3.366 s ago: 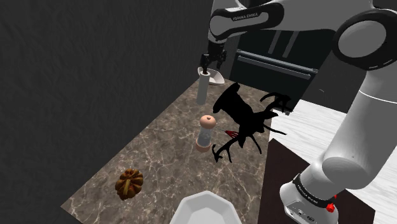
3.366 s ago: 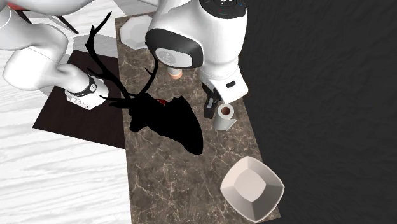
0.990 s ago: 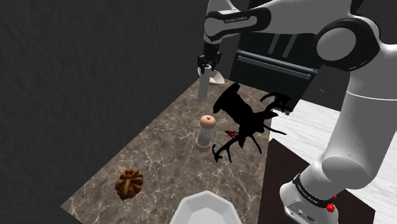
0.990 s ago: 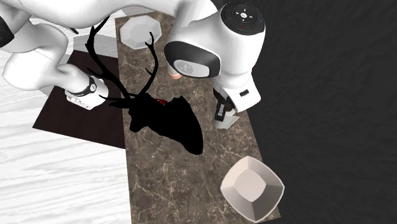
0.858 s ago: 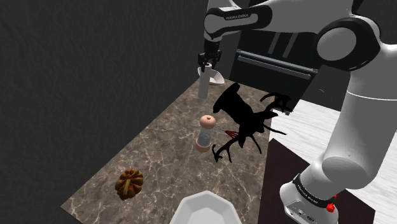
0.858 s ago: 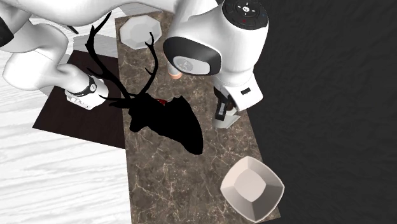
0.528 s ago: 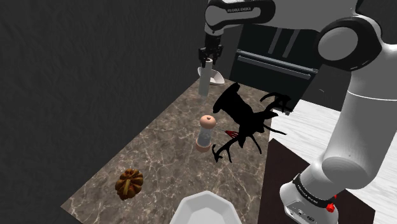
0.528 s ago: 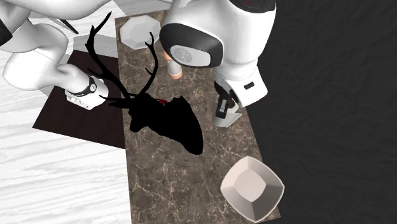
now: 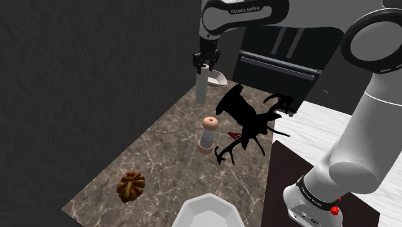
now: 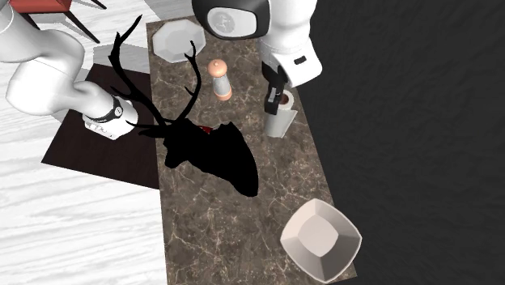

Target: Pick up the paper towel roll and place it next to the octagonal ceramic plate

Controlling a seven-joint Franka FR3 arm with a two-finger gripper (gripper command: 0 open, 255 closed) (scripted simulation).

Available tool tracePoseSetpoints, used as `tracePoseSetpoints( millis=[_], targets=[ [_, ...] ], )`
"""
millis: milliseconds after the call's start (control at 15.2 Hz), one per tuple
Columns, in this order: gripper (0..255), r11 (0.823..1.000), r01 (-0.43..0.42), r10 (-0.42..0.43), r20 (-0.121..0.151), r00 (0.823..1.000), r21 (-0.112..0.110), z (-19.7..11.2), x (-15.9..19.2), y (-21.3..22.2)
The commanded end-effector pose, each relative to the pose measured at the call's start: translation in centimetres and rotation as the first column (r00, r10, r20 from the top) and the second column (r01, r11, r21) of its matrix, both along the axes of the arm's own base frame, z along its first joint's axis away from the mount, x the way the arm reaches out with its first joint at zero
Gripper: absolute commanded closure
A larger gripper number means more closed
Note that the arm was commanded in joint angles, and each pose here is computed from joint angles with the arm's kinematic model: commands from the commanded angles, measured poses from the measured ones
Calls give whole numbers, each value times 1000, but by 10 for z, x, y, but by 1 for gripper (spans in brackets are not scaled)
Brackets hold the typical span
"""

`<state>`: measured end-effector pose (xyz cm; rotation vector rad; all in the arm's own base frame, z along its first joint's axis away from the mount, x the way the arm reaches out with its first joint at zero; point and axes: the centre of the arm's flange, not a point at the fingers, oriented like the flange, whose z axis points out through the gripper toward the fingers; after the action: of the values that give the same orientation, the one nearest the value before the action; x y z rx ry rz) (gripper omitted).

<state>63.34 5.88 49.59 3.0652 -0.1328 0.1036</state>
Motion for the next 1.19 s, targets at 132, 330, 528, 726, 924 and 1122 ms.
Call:
tracePoseSetpoints(
  millis=[132,330,528,726,924,1122],
  targets=[
    [255,1000,1,-1,0,1000,0,3,-27,45],
    [255,1000,1,-1,0,1000,0,3,-46,80],
    [255,1000,1,-1,0,1000,0,3,-64,116],
    [255,1000,1,-1,0,1000,0,3,-83,151],
    [255,1000,1,-1,0,1000,0,3,-101,186],
    [255,1000,1,-1,0,1000,0,3,-119,221]
  ],
)
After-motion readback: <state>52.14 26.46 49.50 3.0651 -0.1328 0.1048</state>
